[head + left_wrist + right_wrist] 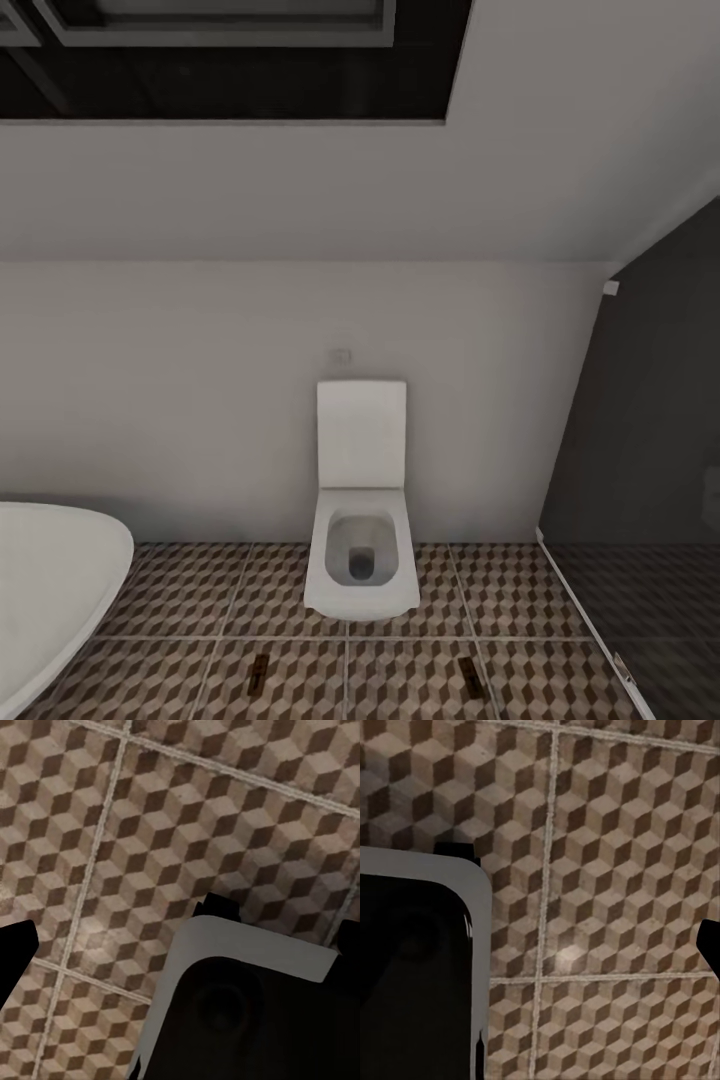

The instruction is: Take the four mousetraps from the cabinet in the bathroom and place them on the bathroom floor. Make sure all four end up on the same floor surface, and ensure that at least two of them are either under or directly next to the same bathroom sink.

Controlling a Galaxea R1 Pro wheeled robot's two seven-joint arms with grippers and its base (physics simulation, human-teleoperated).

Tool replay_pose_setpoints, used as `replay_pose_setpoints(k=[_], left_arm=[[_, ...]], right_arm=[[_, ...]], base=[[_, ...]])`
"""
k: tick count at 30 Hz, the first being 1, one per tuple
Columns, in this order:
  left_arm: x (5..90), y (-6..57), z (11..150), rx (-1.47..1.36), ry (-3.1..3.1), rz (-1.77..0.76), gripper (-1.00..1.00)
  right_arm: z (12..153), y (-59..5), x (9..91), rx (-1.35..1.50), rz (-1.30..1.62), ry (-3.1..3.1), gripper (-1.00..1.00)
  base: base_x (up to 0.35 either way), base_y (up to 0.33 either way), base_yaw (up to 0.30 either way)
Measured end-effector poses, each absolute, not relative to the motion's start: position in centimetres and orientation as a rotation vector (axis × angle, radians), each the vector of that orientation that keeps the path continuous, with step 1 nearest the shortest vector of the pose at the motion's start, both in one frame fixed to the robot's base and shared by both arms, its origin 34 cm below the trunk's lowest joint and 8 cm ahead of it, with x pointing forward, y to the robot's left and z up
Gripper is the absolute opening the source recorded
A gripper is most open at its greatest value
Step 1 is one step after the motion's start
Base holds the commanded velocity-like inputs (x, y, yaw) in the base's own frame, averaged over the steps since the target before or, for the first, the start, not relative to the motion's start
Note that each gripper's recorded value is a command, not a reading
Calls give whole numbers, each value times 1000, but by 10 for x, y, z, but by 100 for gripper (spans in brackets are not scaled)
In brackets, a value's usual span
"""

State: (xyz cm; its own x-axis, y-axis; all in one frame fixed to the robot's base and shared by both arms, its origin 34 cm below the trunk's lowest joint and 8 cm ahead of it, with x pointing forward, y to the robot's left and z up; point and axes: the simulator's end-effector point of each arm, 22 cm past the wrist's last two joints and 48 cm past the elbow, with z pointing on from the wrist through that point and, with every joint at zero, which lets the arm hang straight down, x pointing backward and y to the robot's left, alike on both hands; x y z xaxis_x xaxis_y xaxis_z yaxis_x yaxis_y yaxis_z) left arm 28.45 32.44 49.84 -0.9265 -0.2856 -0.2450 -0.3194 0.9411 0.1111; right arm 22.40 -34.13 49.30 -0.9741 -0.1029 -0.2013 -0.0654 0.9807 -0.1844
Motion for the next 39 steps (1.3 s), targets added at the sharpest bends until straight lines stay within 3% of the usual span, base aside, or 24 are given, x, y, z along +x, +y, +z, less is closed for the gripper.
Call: replay_pose_setpoints(k=[39], left_arm=[[288,327,499,-449,2861,223,100]], right_arm=[[492,-335,224,-131,-252,2918,100]], base=[[0,0,0]])
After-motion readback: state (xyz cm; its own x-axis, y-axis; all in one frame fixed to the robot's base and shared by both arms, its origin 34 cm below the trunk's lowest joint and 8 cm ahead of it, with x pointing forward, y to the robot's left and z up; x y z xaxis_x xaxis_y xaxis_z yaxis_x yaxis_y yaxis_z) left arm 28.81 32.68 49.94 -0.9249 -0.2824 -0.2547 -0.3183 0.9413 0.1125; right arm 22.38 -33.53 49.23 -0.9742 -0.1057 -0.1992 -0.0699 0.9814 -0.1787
